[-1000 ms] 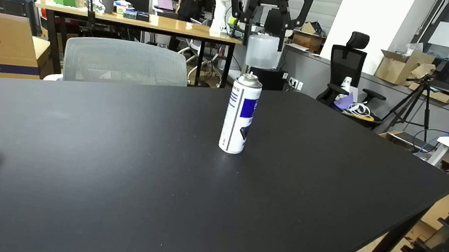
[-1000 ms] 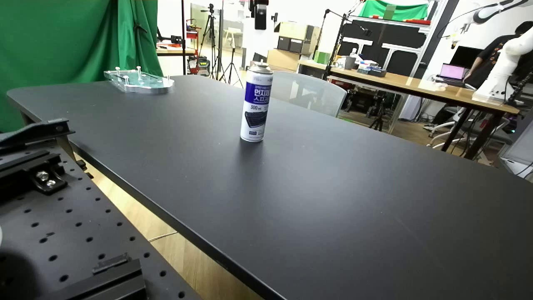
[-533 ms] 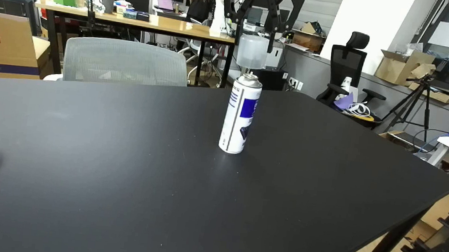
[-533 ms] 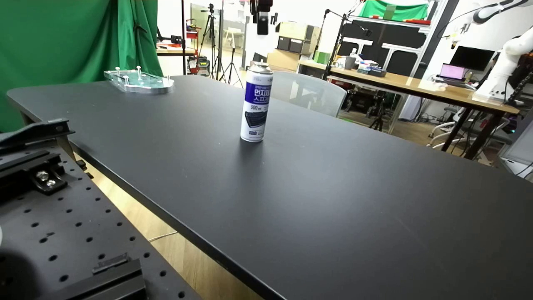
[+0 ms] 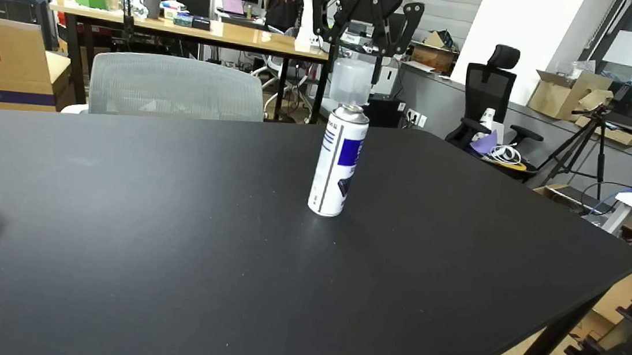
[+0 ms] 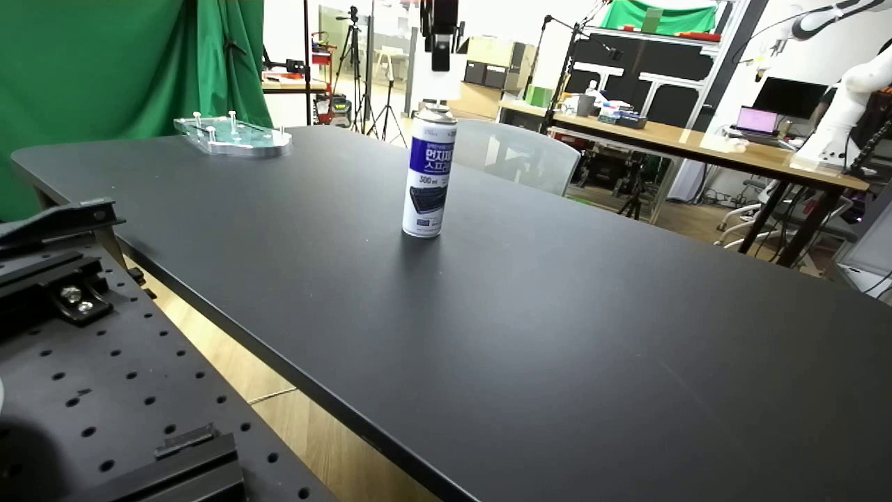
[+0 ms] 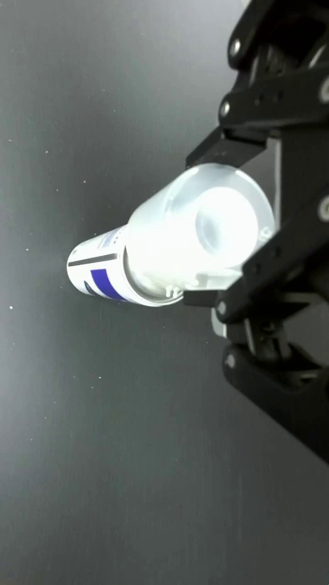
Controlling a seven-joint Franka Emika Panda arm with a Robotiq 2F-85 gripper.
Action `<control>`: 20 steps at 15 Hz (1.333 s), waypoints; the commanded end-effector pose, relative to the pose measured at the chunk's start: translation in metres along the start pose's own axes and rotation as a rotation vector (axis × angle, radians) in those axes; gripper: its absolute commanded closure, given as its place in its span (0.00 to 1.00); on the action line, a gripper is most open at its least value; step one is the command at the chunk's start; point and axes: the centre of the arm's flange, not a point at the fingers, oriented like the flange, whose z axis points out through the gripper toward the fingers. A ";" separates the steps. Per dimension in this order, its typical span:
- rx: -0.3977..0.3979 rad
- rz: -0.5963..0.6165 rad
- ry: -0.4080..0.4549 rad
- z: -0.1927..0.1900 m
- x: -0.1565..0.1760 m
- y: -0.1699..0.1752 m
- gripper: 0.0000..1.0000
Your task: Put the lid on the spray bottle
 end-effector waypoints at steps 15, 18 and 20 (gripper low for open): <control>0.023 0.063 -0.060 0.013 0.004 0.017 0.61; 0.028 0.065 -0.051 0.014 0.006 0.017 0.61; 0.028 0.066 -0.053 0.015 0.007 0.017 0.61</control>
